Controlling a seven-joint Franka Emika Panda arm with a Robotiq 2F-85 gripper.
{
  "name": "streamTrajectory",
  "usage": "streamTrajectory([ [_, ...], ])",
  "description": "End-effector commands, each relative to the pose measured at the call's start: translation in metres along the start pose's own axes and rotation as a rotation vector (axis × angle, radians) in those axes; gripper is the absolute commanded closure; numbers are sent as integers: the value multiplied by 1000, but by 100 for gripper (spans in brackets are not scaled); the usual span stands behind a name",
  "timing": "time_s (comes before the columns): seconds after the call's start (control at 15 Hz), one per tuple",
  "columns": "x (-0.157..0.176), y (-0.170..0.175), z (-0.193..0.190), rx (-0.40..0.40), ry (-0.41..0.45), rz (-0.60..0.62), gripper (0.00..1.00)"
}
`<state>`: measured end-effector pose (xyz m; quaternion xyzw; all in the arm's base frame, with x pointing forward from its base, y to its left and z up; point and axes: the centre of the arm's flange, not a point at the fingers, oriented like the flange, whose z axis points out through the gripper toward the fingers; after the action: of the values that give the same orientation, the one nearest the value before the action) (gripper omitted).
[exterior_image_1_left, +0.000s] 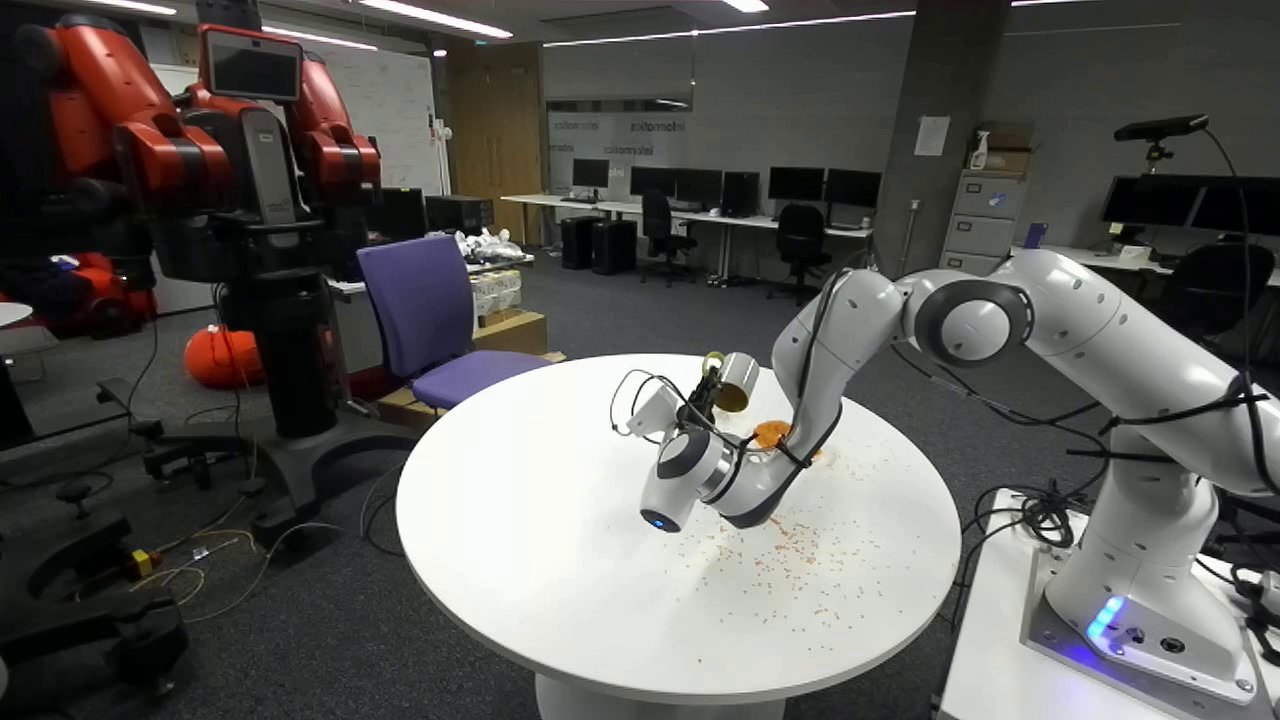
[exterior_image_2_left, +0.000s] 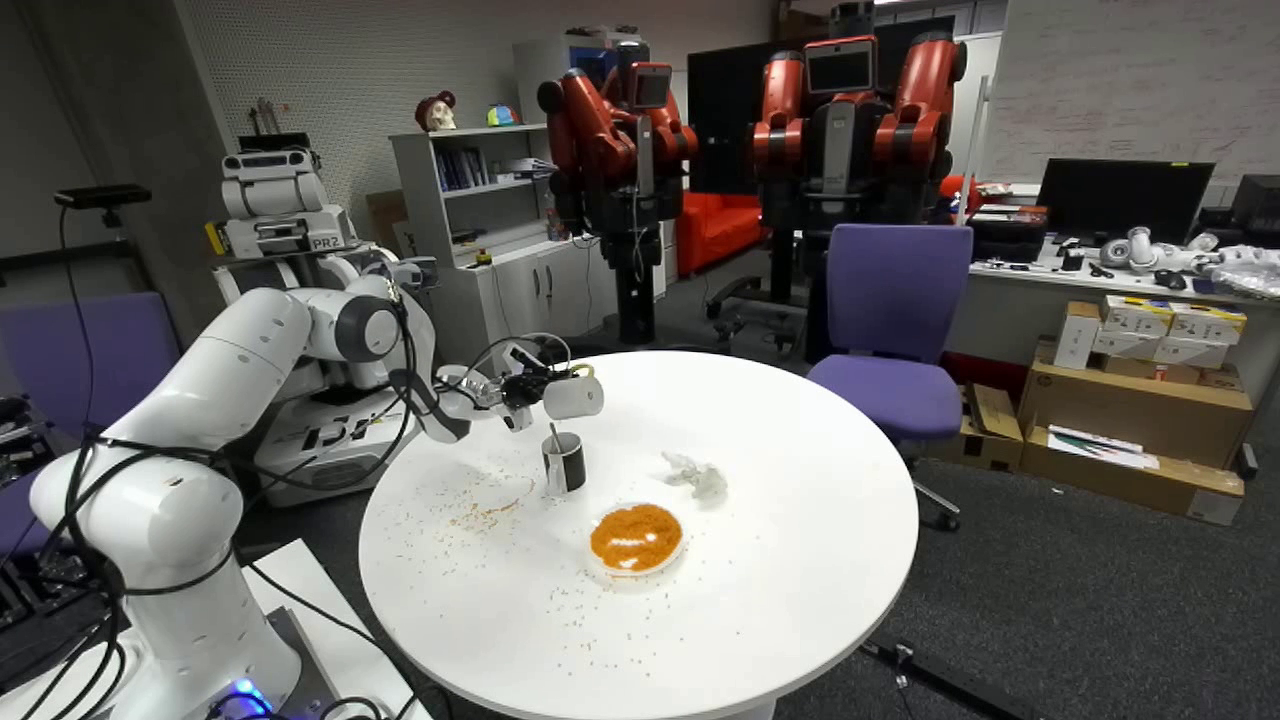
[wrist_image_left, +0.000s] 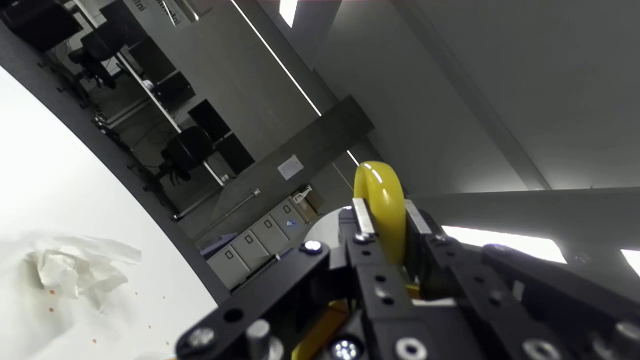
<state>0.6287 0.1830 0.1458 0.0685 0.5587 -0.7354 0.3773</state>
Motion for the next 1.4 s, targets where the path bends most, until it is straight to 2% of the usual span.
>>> streamTrajectory([
  [0.0,-3,-20,10,54,-72,-26,95],
  [0.33,-1,-19,11,64,-119,-27,95],
  [0.67,-7,-22,11,75,-84,3,95],
  [1.07,-37,-37,19,119,19,140,95],
  [1.33,-66,-61,33,133,151,302,95],
])
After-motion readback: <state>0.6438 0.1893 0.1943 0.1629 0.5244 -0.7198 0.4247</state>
